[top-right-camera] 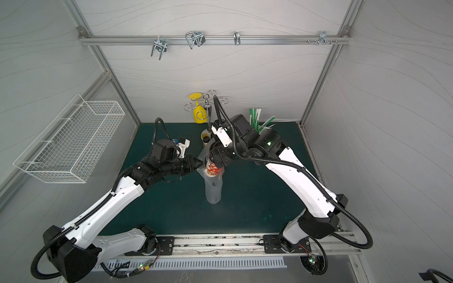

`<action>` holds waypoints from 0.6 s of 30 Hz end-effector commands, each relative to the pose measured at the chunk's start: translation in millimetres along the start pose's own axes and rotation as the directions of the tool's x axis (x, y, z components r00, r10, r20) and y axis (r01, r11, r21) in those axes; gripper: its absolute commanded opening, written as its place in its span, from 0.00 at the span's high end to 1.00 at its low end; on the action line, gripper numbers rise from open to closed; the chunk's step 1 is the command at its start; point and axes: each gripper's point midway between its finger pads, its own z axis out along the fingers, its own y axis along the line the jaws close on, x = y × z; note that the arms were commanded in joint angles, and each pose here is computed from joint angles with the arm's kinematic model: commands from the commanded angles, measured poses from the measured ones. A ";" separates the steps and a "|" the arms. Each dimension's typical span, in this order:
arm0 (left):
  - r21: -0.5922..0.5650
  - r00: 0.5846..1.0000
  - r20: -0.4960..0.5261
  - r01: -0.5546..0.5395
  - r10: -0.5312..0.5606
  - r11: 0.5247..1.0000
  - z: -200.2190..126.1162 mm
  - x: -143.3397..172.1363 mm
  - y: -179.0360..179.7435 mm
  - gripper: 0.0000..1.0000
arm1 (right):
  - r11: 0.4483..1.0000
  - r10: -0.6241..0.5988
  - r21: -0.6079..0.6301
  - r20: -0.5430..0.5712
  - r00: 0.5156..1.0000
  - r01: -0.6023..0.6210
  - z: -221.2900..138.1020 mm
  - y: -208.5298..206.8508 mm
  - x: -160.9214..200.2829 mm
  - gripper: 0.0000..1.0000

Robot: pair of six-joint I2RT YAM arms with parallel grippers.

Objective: Pack milk tea into plastic carrier bags
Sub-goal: Place the milk tea cup in the plastic carrier bag.

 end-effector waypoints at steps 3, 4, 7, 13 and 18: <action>0.057 0.999 0.051 -0.011 0.009 0.998 -7.7 -11.7 -14.7 1.00 | 0.999 0.009 -0.039 0.008 1.000 -0.009 -3.7 10.1 3.6 0.22; 0.056 0.999 0.052 -0.009 0.006 0.998 -7.6 -12.2 -14.0 1.00 | 0.999 0.007 -0.041 -0.001 1.000 -0.007 -1.1 10.7 5.7 0.22; 0.058 0.998 0.056 -0.003 0.000 0.998 -8.5 -12.4 -12.7 1.00 | 0.999 -0.003 -0.043 -0.037 0.999 0.002 7.3 13.2 13.4 0.22; 0.062 0.997 0.072 0.010 -0.015 0.998 -11.6 -13.2 -9.4 1.00 | 0.999 -0.011 -0.037 -0.075 0.997 0.008 19.6 13.0 21.7 0.22; 0.063 0.996 0.079 0.025 -0.030 0.998 -11.9 -12.2 -4.7 1.00 | 0.999 -0.023 -0.035 -0.124 0.992 0.019 38.8 15.2 29.3 0.22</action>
